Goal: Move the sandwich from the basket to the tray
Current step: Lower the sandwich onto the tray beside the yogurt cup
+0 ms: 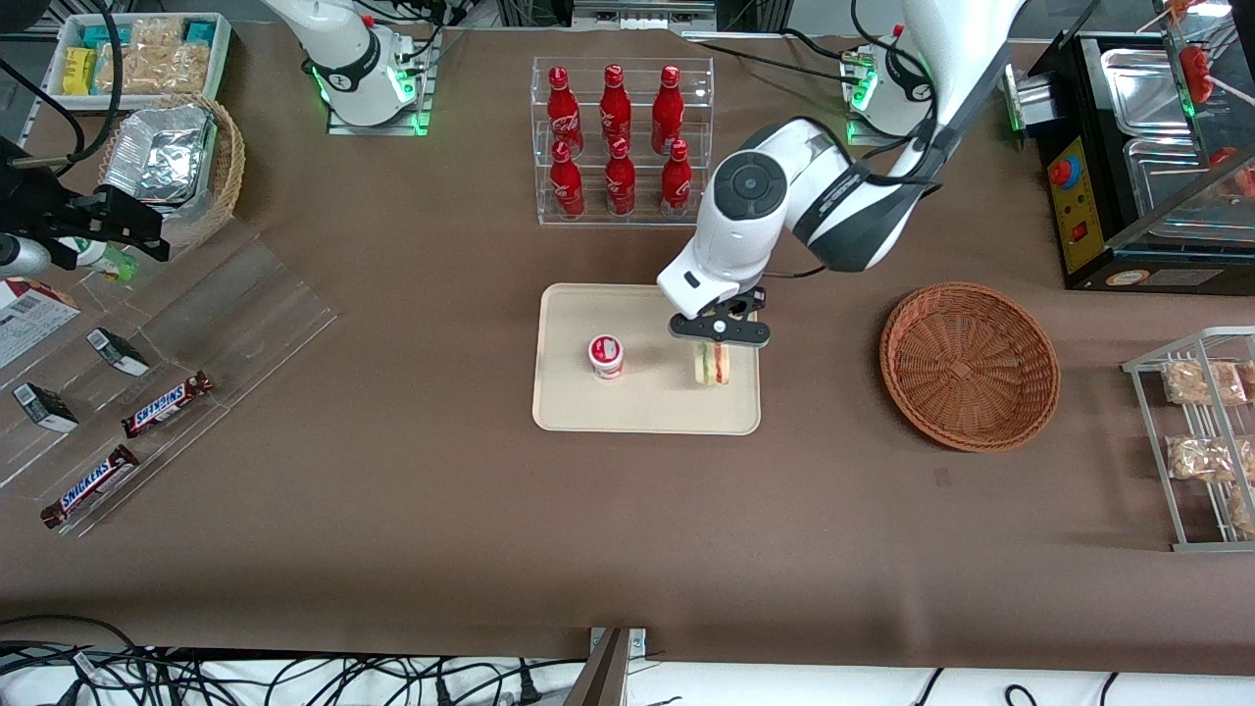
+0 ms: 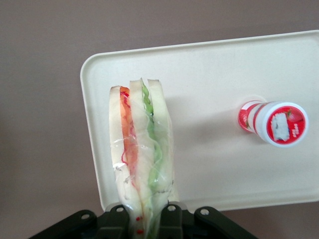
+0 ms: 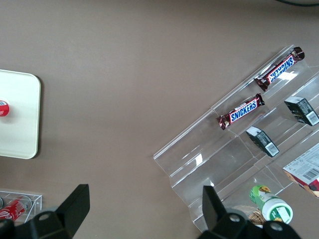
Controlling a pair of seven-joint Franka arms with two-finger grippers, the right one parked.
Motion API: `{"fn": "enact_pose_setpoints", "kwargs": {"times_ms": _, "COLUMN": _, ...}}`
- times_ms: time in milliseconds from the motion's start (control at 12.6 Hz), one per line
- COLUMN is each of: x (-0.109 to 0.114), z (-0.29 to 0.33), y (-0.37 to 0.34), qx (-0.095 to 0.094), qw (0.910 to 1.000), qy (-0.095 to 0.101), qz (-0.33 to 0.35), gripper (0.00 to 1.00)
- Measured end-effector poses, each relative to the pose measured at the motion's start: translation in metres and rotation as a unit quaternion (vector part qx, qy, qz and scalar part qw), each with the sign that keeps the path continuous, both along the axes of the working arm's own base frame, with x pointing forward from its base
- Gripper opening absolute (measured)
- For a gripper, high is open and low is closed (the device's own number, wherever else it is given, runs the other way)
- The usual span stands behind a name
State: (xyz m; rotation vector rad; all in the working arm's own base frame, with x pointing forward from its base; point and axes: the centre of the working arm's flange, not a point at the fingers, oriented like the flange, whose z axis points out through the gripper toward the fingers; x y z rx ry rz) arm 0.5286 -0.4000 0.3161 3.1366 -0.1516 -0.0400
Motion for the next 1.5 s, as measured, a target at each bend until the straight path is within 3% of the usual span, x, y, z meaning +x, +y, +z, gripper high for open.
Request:
{"fn": "enact_pose_setpoints", "kwargs": {"times_ms": 317, "x": -0.002, "z": -0.047, "y": -0.009, "qx": 0.014, "qw": 0.9997, "qy": -0.007, "qz": -0.017, "gripper": 0.17}}
{"fn": "enact_pose_setpoints", "kwargs": {"times_ms": 554, "x": -0.003, "z": -0.066, "y": -0.009, "qx": 0.013, "qw": 0.9997, "qy": 0.002, "qz": -0.019, "gripper": 0.17}}
{"fn": "enact_pose_setpoints", "kwargs": {"times_ms": 1108, "x": -0.003, "z": -0.085, "y": -0.010, "qx": 0.016, "qw": 0.9996, "qy": -0.001, "qz": -0.025, "gripper": 0.17}}
{"fn": "enact_pose_setpoints", "kwargs": {"times_ms": 1345, "x": -0.003, "z": -0.085, "y": -0.010, "qx": 0.016, "qw": 0.9999, "qy": -0.001, "qz": -0.005, "gripper": 0.28}}
{"fn": "enact_pose_setpoints", "kwargs": {"times_ms": 1504, "x": -0.006, "z": -0.085, "y": -0.013, "qx": 0.017, "qw": 0.9999, "qy": -0.001, "qz": 0.001, "gripper": 0.48}}
